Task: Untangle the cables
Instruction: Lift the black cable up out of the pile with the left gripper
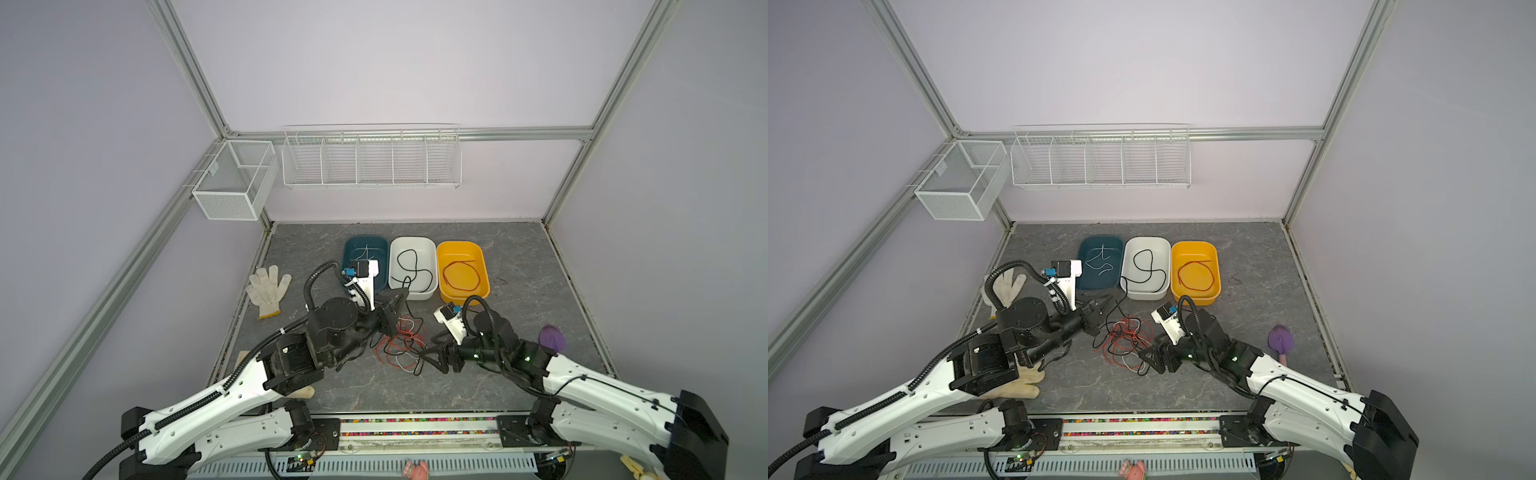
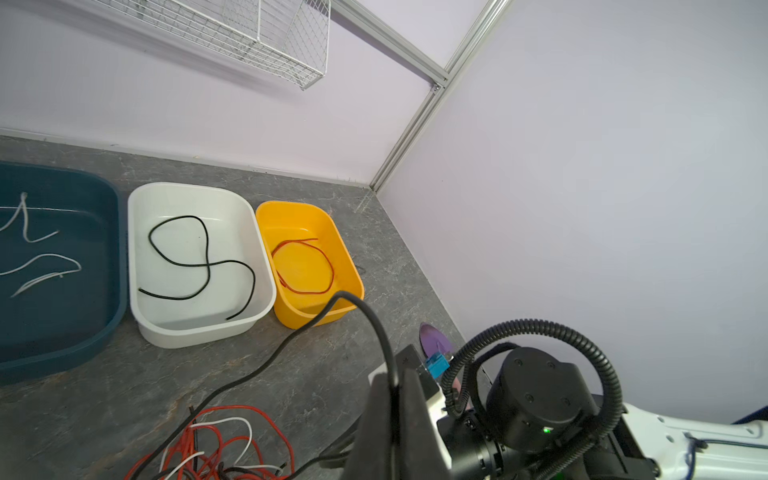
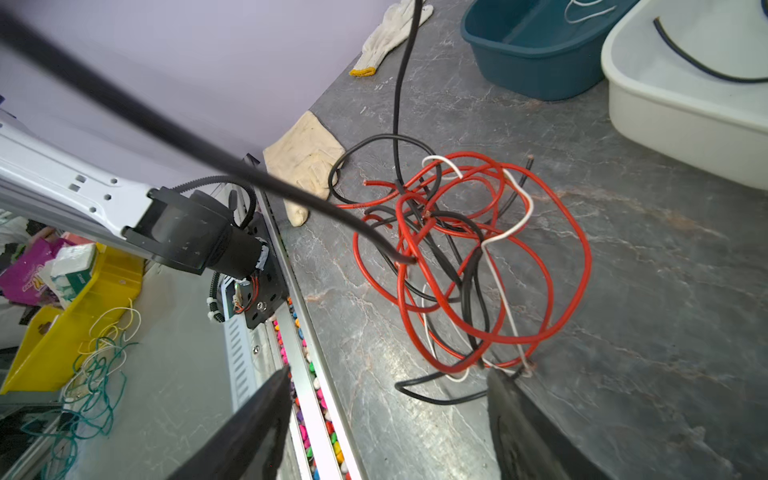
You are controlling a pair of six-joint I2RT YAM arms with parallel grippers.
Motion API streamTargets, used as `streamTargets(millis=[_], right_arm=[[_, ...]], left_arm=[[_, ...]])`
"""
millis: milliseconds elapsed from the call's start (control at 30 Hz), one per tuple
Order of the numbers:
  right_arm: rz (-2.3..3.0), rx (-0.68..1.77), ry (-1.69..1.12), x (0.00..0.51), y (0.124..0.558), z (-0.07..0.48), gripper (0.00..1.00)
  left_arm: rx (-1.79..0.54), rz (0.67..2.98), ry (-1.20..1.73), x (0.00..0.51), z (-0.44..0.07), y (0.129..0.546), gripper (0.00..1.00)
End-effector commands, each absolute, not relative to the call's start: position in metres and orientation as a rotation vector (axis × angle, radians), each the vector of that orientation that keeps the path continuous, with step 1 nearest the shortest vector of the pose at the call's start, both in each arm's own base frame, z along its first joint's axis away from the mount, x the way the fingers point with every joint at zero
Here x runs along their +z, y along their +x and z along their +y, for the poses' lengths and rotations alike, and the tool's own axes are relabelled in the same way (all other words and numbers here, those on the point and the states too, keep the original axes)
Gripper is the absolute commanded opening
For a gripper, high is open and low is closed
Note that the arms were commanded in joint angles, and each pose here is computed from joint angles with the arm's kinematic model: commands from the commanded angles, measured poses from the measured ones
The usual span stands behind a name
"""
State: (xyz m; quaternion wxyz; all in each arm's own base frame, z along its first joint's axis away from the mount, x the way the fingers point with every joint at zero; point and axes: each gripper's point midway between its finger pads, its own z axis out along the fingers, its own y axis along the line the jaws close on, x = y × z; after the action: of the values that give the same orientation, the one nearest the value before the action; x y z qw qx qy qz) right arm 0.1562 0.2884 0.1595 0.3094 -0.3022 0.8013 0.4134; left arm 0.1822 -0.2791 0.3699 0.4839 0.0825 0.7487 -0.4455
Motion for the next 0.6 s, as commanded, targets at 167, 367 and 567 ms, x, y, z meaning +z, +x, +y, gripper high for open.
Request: streamTargets(millis=[167, 367, 567], right_arm=[[2.122, 0.932, -0.772, 0.149, 0.171, 0.287, 0.51], [2.146, 0.839, -0.723, 0.144, 0.180, 0.279, 0.29], [2.161, 0.809, -0.709, 0.141, 0.184, 0.277, 0.12]], left_arm=[[-1.296, 1.739, 0.161, 0.395, -0.296, 0.173, 0.00], [-1.358, 1.713, 0.151, 0.404, -0.296, 0.169, 0.00], [-1.338, 1.685, 0.132, 0.414, -0.283, 0.168, 0.00]])
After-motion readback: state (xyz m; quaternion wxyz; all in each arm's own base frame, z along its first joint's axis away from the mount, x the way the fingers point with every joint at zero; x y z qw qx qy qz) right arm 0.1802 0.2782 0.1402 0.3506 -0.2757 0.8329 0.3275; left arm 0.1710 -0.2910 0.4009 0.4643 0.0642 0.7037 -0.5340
